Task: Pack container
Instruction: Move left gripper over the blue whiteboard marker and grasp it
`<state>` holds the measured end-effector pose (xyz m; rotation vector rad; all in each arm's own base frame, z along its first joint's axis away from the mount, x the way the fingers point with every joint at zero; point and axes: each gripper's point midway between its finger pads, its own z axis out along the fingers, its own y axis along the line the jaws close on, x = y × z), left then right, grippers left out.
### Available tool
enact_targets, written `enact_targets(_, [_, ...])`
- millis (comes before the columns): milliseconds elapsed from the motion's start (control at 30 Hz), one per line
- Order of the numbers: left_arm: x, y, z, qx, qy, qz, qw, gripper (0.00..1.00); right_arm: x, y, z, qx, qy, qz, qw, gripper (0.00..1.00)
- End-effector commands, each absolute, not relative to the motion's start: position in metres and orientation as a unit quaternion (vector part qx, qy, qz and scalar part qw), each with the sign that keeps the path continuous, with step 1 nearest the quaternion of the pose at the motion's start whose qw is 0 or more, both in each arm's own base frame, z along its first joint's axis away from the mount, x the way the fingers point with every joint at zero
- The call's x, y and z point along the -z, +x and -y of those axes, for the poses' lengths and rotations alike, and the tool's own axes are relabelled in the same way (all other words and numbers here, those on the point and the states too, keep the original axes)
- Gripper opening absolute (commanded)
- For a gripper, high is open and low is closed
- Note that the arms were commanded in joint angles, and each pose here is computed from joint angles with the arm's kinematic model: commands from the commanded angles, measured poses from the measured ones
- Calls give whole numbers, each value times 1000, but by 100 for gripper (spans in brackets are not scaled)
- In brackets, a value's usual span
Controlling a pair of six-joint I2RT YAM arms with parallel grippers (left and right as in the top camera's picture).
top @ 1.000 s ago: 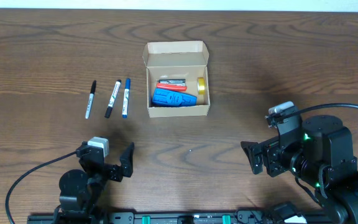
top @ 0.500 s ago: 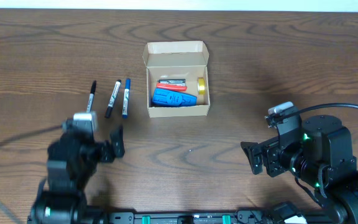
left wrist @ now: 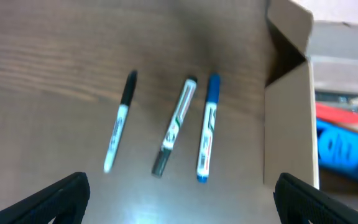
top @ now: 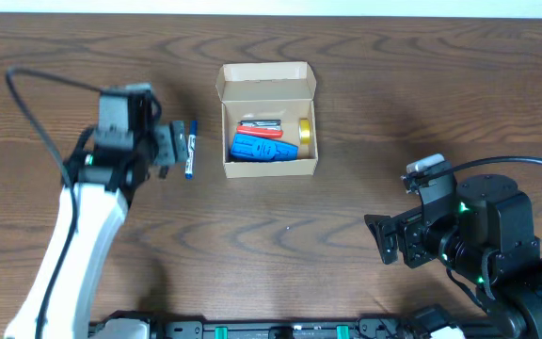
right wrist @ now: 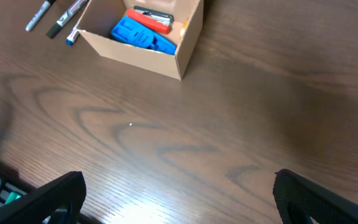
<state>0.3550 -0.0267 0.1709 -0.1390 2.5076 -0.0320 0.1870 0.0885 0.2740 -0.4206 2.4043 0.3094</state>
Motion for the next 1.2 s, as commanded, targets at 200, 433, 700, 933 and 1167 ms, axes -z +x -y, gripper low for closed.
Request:
enact_targets(200, [-180, 404, 24, 5, -65, -931, 360, 95, -273, 187, -88, -121, -156, -923, 331, 99])
enact_targets(433, [-180, 404, 38, 34, -17, -932, 360, 96, -273, 187, -88, -121, -156, -923, 331, 99])
enact_targets(700, [-155, 389, 40, 33, -14, -955, 295, 95, -273, 187, -88, -121, -156, -923, 331, 99])
enact_targets(933, [-127, 384, 49, 38, -1, -981, 192, 99, -273, 187, -88, -121, -156, -923, 331, 99])
enact_targets(1167, [-96, 387, 57, 43, 9, -987, 155, 92, -273, 187, -88, -121, -156, -923, 331, 99])
